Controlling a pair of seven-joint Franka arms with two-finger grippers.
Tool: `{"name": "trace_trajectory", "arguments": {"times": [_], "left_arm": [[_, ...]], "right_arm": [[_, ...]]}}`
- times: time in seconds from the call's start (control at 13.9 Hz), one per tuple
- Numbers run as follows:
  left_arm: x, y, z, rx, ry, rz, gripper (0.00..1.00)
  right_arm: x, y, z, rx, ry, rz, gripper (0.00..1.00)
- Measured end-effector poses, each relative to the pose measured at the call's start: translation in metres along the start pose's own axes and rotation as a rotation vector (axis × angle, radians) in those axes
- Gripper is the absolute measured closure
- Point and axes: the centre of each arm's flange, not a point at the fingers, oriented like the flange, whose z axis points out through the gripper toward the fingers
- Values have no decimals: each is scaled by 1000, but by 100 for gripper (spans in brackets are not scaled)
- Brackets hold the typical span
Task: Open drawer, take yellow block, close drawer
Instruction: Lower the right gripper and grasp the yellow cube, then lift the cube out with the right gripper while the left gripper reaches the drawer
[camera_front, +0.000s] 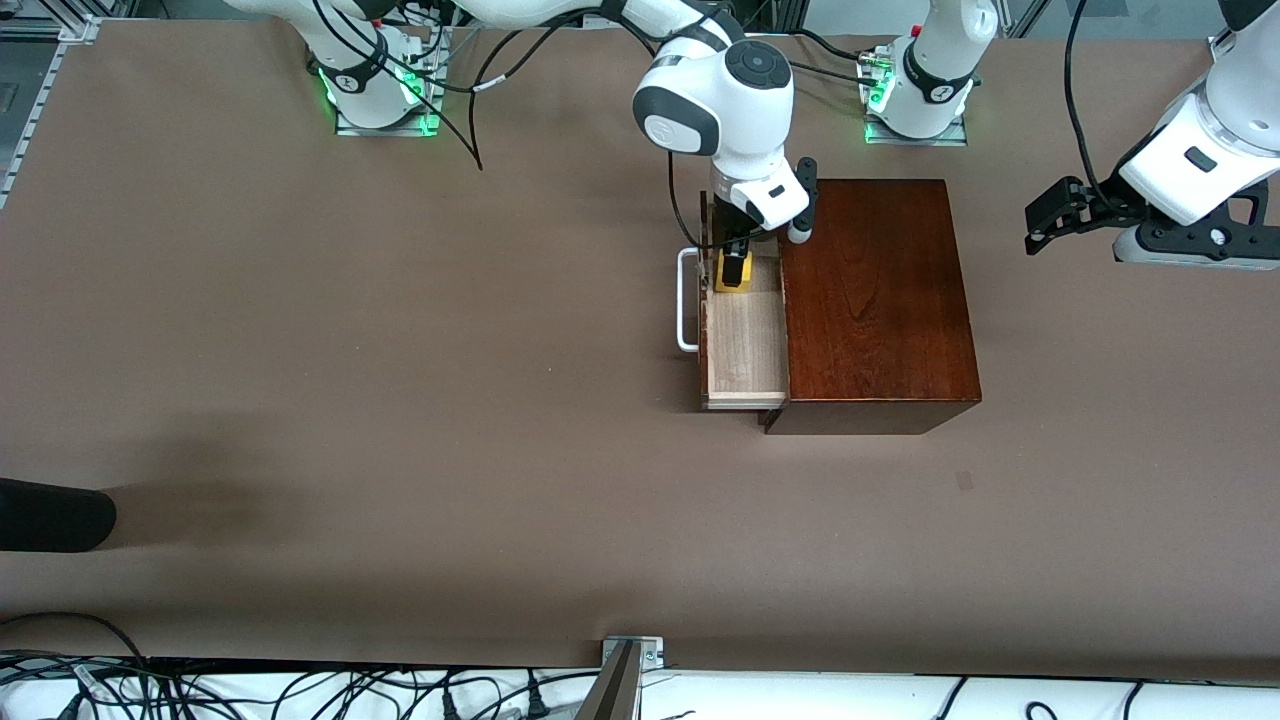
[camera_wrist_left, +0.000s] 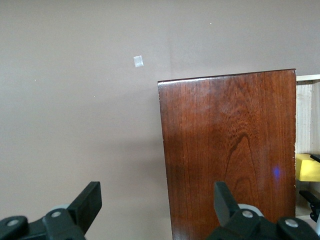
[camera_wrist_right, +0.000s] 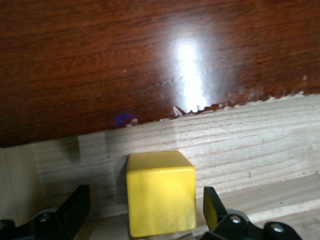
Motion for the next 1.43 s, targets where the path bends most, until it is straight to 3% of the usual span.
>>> {"name": "trace_trajectory", "arguments": {"times": [0.22,0.36,0.5,0.57,0.65,1.0,1.29,1.43], "left_arm": [[0,0,0,0,0,0,0],[0,0,0,0,0,0,0],[0,0,0,0,0,0,0],[0,0,0,0,0,0,0],[0,0,0,0,0,0,0],[0,1,0,0,0,1,0],[0,1,0,0,1,3,0],[0,2,-1,0,1,3,0]], "right_arm": [[0,-2,7,-6,-7,-7,2],[1,-3,14,-10,-4,-13,25],[1,-3,22,-20,-1,-21,28],[1,-2,22,-23,0,-22,41],[2,-1,20,-27,3,-21,45],[7,9,-10,-41,6,-2,45],[0,36,-105,-52,7,92,45],[-21,63,-158,-76,13,209,45]]}}
